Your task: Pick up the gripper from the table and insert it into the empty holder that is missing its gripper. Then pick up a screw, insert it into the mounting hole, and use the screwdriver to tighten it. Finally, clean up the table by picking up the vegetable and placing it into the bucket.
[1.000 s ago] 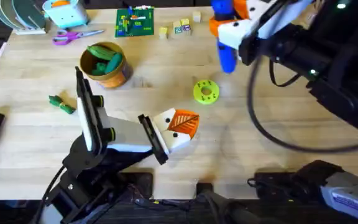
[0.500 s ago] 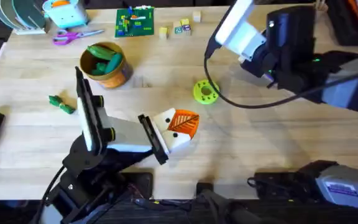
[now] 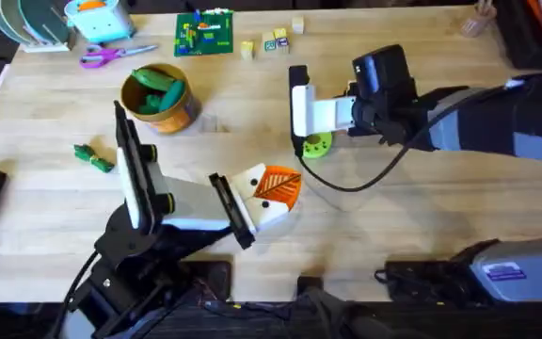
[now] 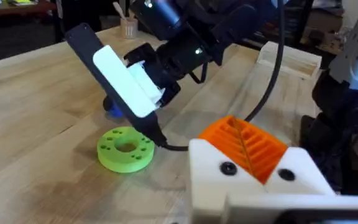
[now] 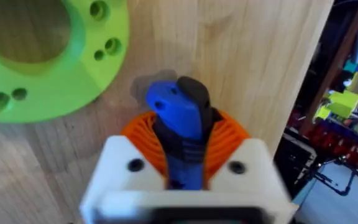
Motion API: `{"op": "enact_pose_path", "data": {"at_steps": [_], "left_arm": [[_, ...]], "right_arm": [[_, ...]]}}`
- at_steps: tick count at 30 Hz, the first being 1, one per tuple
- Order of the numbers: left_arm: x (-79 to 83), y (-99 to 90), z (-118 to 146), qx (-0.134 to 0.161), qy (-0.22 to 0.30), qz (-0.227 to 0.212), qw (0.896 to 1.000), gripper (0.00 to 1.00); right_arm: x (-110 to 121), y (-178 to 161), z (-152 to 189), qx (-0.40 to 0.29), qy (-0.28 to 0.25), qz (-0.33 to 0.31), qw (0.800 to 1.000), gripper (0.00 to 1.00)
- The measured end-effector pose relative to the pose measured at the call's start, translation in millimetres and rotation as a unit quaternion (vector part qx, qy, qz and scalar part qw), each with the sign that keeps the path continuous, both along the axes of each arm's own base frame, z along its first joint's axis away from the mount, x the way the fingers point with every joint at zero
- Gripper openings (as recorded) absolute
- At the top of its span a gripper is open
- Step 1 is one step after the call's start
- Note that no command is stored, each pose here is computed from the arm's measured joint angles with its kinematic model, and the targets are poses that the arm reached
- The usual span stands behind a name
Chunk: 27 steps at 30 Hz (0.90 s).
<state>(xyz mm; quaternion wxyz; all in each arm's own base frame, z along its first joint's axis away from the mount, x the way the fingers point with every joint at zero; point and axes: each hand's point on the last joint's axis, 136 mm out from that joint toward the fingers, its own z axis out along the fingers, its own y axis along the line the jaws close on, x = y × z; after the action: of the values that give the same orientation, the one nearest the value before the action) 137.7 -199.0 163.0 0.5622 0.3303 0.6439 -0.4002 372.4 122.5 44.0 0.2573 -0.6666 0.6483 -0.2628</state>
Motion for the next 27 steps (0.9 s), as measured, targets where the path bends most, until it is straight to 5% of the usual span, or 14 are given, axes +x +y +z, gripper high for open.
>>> {"op": "enact_pose_path", "data": {"at_steps": [5, 6, 17, 27], "left_arm": [[0.0, 0.0, 0.0, 0.0, 0.0, 0.0, 1.0, 0.012], [0.0, 0.0, 0.0, 0.0, 0.0, 0.0, 1.0, 0.012], [0.0, 0.0, 0.0, 0.0, 0.0, 0.0, 1.0, 0.012], [0.0, 0.0, 0.0, 0.0, 0.0, 0.0, 1.0, 0.012]], "right_arm": [[11.4, 4.7, 13.7, -0.001, -0.026, 0.009, 1.0, 0.943], [13.2, 4.9, 16.4, 0.0, -0.029, 0.007, 1.0, 0.978], [13.9, -10.9, 18.5, 0.058, -0.041, -0.112, 0.991, 0.992], [6.1, -24.7, 60.9, 0.212, -0.09, -0.266, 0.936, 0.992]]}}
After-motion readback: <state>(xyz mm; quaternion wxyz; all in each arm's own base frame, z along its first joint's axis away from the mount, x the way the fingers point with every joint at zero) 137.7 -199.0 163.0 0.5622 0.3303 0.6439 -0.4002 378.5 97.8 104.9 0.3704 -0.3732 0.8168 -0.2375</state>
